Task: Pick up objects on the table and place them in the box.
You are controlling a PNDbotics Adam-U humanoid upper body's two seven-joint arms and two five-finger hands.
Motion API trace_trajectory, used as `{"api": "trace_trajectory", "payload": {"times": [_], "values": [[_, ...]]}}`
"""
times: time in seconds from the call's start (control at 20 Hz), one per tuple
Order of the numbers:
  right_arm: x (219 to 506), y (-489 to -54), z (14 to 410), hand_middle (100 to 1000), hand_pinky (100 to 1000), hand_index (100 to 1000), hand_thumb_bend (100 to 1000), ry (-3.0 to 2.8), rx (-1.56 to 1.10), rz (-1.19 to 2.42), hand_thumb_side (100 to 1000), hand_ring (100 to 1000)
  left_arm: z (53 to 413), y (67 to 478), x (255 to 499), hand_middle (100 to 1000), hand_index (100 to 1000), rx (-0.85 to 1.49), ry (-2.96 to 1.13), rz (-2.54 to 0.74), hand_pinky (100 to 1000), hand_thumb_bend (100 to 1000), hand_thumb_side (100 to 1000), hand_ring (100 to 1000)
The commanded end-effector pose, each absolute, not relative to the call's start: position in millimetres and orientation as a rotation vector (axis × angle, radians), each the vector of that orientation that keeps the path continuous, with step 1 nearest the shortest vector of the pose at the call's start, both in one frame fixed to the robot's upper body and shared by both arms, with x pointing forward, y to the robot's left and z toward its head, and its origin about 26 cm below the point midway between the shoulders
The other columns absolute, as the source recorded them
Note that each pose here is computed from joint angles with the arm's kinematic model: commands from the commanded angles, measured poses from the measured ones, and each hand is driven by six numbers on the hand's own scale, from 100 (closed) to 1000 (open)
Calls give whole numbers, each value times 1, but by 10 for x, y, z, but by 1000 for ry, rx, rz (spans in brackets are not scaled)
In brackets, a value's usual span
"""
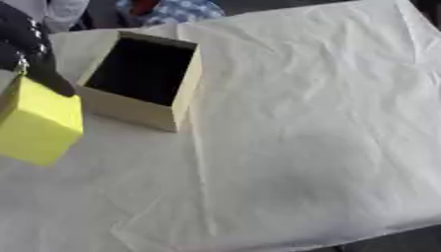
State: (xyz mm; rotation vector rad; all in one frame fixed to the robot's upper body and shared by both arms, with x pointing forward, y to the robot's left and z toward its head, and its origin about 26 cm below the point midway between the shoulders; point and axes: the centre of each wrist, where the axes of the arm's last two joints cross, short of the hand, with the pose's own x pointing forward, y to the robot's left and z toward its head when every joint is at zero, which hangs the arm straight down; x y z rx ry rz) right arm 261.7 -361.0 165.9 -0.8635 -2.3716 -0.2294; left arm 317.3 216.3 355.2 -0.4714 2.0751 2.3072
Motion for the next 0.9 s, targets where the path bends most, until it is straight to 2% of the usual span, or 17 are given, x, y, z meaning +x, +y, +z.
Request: {"api": "trace_trajectory", "payload": {"times": [0.05,0.45,0.5,0.55,0.6,0.9], "values": [[2606,-3637,1771,505,595,694,100,-2410,-879,-199,887,674,3670,2172,3362,455,511,-517,2071,2311,634,100,244,577],[2634,-3606,1800,503,595,694,100,-2427,-857,-205,888,674,3758,2159,3959,460,513,-710,2181,2243,629,100,247,577],[2639,-3601,1804,503,595,694,100,-2430,-854,-206,889,674,3765,2157,4017,461,514,-730,2195,2229,626,100,247,576],[2644,-3595,1810,503,594,694,100,-2433,-850,-207,889,674,3777,2155,4072,463,516,-756,2208,2213,628,100,207,576],[2648,-3590,1814,503,594,694,100,-2435,-847,-207,889,674,3783,2150,4123,464,517,-782,2217,2197,629,100,228,575],[2666,-3564,1826,501,593,693,100,-2445,-828,-215,890,674,3718,2131,4381,468,521,-914,2237,2141,634,100,225,576]]}}
